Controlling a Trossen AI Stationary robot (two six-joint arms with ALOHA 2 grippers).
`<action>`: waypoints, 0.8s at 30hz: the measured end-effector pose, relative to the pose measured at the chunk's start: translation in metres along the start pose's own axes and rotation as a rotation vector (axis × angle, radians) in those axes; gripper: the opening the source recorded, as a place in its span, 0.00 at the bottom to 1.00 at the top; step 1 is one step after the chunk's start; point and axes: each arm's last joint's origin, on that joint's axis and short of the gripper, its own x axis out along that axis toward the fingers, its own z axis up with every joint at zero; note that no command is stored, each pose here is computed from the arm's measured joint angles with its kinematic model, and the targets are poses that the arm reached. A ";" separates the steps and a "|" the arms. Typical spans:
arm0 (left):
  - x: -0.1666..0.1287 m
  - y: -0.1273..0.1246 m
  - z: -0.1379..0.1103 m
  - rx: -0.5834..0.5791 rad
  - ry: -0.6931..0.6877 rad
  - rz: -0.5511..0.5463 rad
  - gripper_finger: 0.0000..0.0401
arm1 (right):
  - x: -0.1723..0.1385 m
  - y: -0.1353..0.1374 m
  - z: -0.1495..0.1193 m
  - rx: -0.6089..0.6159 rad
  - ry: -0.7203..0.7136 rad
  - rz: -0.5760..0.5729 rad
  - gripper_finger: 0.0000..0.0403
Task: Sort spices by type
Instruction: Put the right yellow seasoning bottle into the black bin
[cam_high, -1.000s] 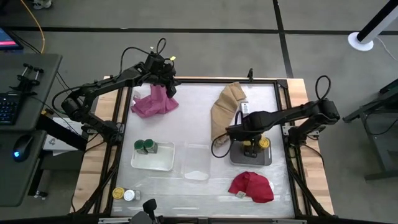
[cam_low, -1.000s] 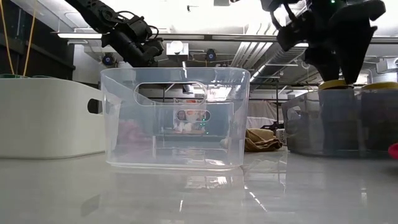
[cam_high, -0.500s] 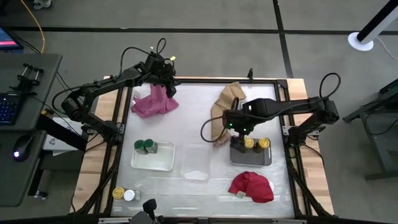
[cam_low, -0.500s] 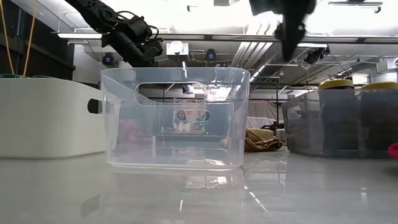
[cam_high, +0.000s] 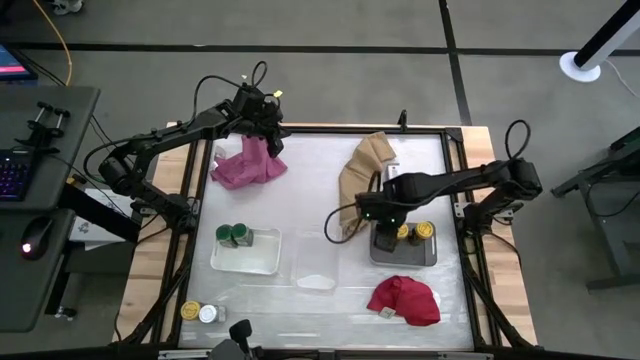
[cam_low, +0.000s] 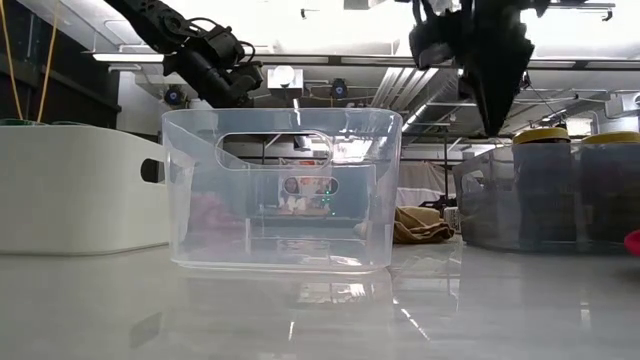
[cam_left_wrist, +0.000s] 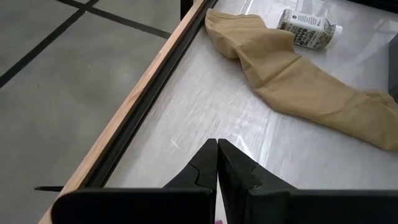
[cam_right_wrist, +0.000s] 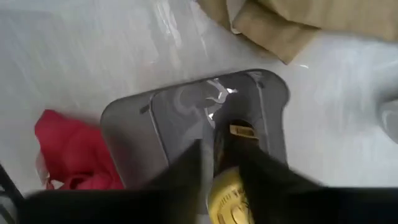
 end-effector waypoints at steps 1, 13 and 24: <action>0.000 0.000 0.000 -0.001 0.002 0.001 0.00 | 0.002 0.000 0.001 0.000 -0.007 0.002 0.10; 0.000 0.002 -0.002 -0.011 0.022 0.043 0.00 | 0.034 0.001 0.015 -0.126 0.059 -0.030 0.00; 0.000 0.002 -0.002 -0.025 0.029 0.045 0.00 | 0.049 -0.001 0.012 -0.155 0.186 -0.064 0.00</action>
